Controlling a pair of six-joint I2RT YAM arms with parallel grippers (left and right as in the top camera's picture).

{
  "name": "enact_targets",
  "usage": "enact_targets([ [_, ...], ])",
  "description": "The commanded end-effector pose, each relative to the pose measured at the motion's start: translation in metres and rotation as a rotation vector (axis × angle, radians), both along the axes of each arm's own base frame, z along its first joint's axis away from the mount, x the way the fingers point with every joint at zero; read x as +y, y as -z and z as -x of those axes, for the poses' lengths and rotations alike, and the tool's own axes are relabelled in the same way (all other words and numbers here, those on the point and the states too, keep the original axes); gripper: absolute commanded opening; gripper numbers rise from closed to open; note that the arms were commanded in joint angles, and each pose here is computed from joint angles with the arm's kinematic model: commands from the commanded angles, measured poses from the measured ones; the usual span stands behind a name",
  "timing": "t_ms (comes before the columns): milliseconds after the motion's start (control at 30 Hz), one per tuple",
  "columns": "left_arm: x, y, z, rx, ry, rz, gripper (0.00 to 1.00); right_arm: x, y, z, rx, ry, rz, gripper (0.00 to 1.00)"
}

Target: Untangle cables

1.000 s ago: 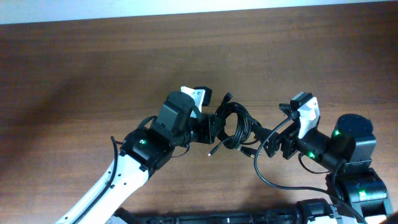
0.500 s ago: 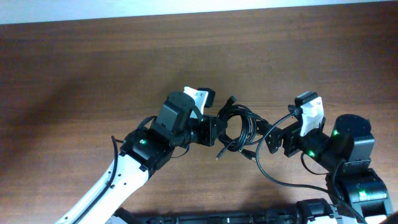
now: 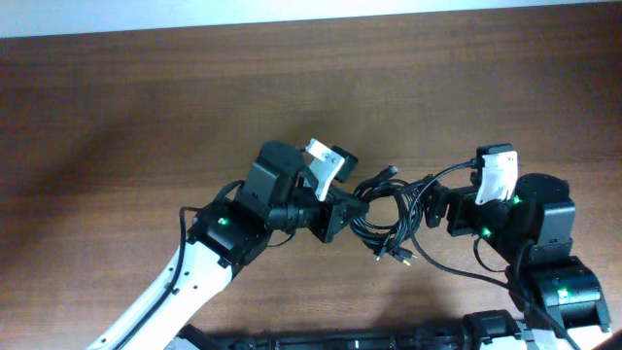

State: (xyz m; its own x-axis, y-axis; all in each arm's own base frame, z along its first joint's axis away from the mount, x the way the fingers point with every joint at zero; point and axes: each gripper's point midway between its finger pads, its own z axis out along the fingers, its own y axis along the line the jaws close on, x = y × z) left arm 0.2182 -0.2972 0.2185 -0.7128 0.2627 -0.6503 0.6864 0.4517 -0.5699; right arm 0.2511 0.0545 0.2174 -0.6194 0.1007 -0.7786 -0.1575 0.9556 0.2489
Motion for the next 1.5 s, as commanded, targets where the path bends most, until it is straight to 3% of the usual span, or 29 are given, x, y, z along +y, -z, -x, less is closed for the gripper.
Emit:
enact_targets([
  [0,-0.008,-0.023,0.024,-0.102,0.183,0.072,0.0,-0.019,-0.005,-0.006,-0.01,0.111,0.034,0.98],
  [767,-0.003,-0.023,0.072,-0.182,0.492,0.138,0.0,-0.031,-0.003,-0.006,0.0,0.177,0.059,0.98],
  [967,0.001,-0.008,0.049,-0.208,0.373,0.026,0.0,-0.027,-0.003,-0.006,0.001,0.159,0.048,0.98],
  [1167,0.027,0.005,-0.016,-0.069,-0.057,-0.09,0.0,-0.01,-0.008,-0.005,-0.017,0.063,0.007,0.98],
  [1267,0.044,0.003,-0.035,0.016,-0.173,-0.06,0.0,0.016,-0.015,-0.001,-0.078,-0.15,0.033,0.98],
  [1467,0.046,-0.021,-0.025,0.021,-0.02,0.099,0.0,0.019,-0.016,0.0,-0.087,-0.178,0.043,0.98],
])
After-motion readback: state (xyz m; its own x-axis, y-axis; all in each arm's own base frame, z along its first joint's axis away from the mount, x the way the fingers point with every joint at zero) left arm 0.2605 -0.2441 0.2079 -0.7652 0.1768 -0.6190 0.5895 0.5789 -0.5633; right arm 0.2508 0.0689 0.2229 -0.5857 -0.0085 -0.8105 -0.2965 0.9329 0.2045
